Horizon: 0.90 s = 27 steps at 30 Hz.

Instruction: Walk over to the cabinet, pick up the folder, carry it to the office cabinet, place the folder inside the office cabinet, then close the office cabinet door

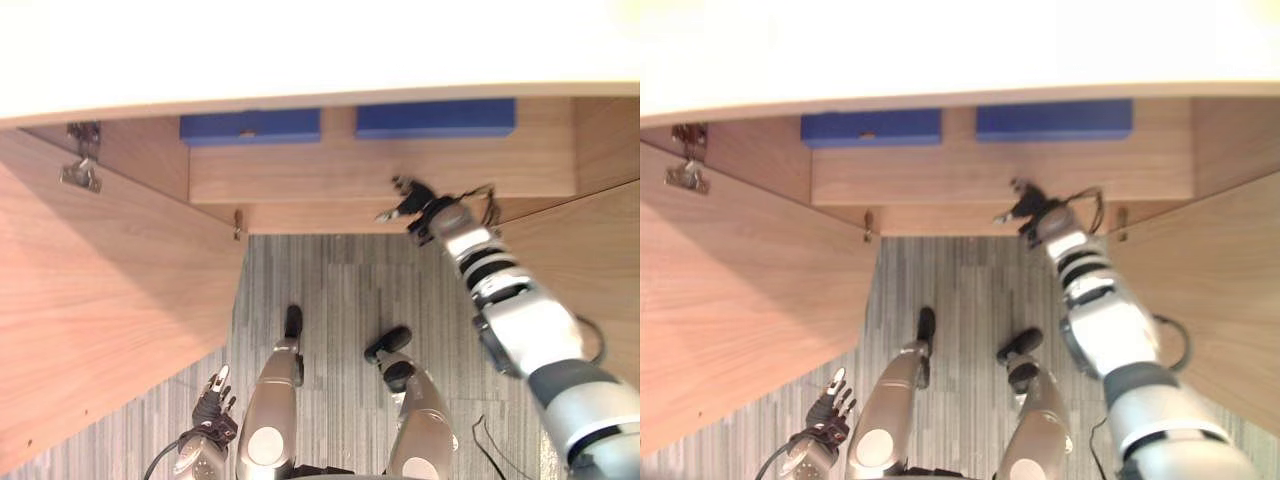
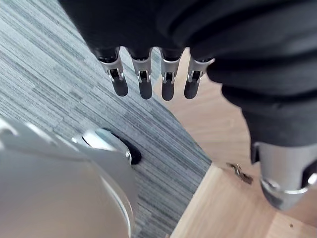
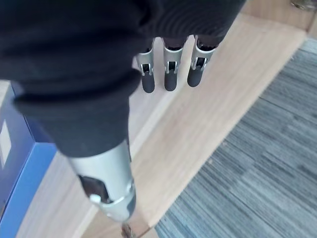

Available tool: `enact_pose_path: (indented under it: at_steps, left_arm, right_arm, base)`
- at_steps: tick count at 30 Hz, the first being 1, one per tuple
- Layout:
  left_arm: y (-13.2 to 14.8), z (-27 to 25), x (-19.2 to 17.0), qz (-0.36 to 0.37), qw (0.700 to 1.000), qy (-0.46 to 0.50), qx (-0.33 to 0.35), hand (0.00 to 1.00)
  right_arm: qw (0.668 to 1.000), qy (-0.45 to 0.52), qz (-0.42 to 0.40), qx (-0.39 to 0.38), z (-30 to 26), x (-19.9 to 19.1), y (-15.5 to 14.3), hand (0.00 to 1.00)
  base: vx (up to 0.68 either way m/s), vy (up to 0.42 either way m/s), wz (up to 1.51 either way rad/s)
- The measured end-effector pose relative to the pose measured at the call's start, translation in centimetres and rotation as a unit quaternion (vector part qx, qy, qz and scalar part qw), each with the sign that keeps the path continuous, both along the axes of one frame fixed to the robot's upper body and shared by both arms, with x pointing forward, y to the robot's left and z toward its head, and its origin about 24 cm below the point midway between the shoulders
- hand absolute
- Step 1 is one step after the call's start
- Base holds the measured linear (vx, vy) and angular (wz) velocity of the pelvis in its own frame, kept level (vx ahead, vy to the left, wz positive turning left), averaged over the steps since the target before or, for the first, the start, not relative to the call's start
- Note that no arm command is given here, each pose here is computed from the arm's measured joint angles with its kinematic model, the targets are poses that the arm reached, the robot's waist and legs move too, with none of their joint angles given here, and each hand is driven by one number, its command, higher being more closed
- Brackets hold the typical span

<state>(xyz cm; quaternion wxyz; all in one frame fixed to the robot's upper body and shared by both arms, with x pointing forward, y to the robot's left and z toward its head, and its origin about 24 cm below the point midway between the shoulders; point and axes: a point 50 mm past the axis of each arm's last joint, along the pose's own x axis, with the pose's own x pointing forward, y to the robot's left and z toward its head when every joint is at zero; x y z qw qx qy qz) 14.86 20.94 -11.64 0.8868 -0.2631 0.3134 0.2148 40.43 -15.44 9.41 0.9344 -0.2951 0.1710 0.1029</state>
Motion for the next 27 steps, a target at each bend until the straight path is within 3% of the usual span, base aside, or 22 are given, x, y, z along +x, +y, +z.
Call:
enact_pose_path:
  at_steps: [6,11,14,19,27]
  left_arm:
    - [-0.6,-1.3,-1.2,0.001,0.999,0.039,-0.008,0.0]
    - [-0.9,-2.4,-2.6,0.021,0.996,0.081,-0.016,0.0]
    - [-1.4,-2.8,-3.4,0.004,0.995,0.099,-0.011,0.0]
    - [-1.6,-3.4,-4.2,-0.028,0.991,0.127,0.004,0.0]
    - [-1.4,-4.3,-6.1,-0.071,0.98,0.182,0.035,0.0]
  right_arm:
    - [0.966,0.187,-0.058,0.167,-13.0,-7.8,3.5,0.0]
    - [0.901,0.272,-0.209,0.264,-19.8,-15.3,0.9,0.0]
    - [0.871,0.296,-0.281,0.273,-22.1,-19.1,-1.4,0.0]
    - [0.82,0.312,-0.362,0.315,-24.1,-23.3,-2.3,0.0]
    - [0.692,0.274,-0.545,0.385,-25.7,-28.6,-4.1,0.0]
  base:
    - [0.09,-0.151,-0.41]
    - [0.03,-0.107,-0.36]
    - [-0.03,0.112,-0.61]
    - [-0.05,0.188,-0.76]
    - [0.0,0.148,-0.47]
